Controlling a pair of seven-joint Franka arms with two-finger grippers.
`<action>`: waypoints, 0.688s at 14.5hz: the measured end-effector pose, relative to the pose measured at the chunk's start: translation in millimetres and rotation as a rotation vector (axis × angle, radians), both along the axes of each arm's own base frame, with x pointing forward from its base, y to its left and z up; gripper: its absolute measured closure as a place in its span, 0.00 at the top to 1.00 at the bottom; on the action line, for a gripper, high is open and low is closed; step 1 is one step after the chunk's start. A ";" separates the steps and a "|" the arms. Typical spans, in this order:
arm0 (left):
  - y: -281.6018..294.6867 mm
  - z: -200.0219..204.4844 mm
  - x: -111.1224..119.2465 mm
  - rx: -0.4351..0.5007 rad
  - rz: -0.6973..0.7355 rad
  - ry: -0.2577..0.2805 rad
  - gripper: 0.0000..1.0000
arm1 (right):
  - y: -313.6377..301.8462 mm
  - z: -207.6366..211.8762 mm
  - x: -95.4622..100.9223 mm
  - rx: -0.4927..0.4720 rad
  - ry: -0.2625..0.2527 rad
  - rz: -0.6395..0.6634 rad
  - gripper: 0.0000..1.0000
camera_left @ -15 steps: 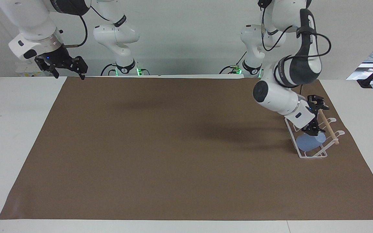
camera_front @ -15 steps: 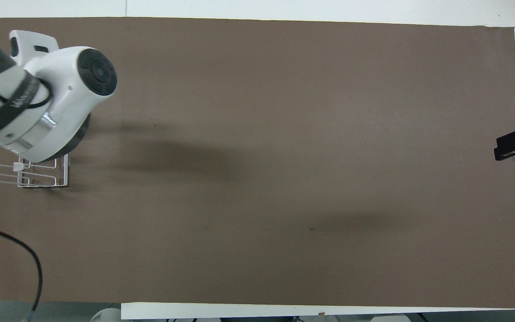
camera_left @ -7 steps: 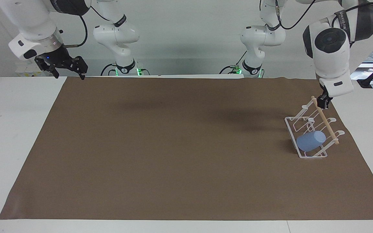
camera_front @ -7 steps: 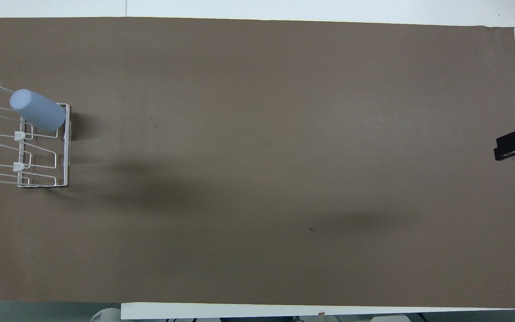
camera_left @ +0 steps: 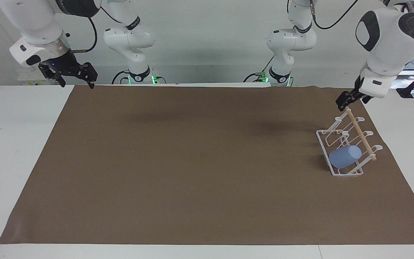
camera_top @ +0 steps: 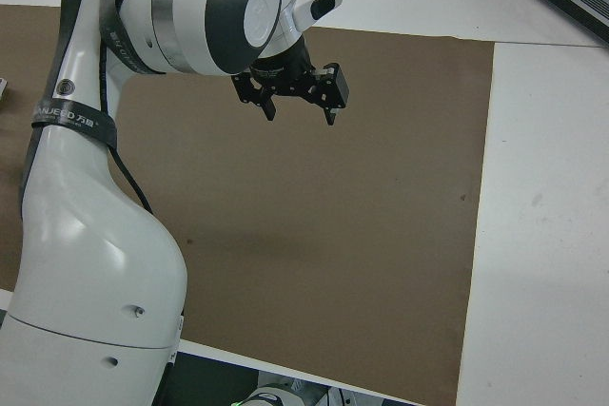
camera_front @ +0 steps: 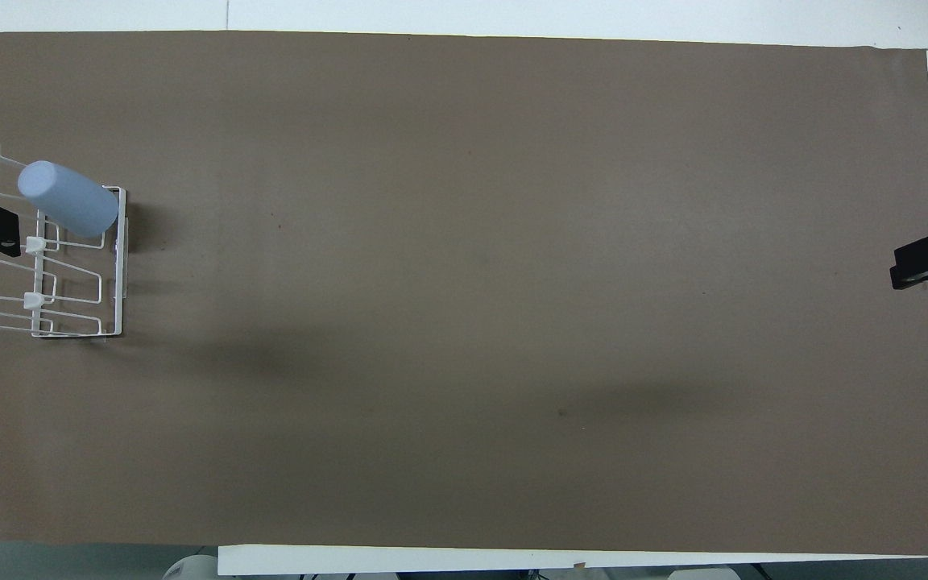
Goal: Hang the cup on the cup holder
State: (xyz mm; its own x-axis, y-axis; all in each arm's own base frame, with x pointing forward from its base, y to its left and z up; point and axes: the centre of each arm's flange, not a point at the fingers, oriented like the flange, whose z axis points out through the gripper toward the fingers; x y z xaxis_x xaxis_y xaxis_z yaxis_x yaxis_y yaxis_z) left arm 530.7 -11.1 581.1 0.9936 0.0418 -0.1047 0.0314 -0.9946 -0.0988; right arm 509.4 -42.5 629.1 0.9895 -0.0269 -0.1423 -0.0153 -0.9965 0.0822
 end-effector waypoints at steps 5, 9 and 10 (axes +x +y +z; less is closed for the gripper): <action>-22.2 30.9 -2.8 -0.138 -0.137 -0.016 1.00 | 0.0 0.0 0.0 0.000 0.000 0.000 1.00; -31.7 49.6 -4.0 -0.147 -0.188 -0.024 1.00 | 0.0 0.0 0.0 0.000 0.000 0.000 1.00; -35.7 50.7 -3.9 -0.148 -0.202 -0.025 1.00 | 0.0 0.0 0.0 0.000 0.000 0.000 1.00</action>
State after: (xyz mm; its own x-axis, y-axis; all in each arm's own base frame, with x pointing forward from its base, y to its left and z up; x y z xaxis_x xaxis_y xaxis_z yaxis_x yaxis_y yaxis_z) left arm 526.8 -46.8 631.7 0.9827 -0.1715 -0.0703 -0.1685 -0.9846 0.0467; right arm 509.4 -42.5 629.1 0.9895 -0.0269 -0.1423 -0.0153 -0.9965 0.0822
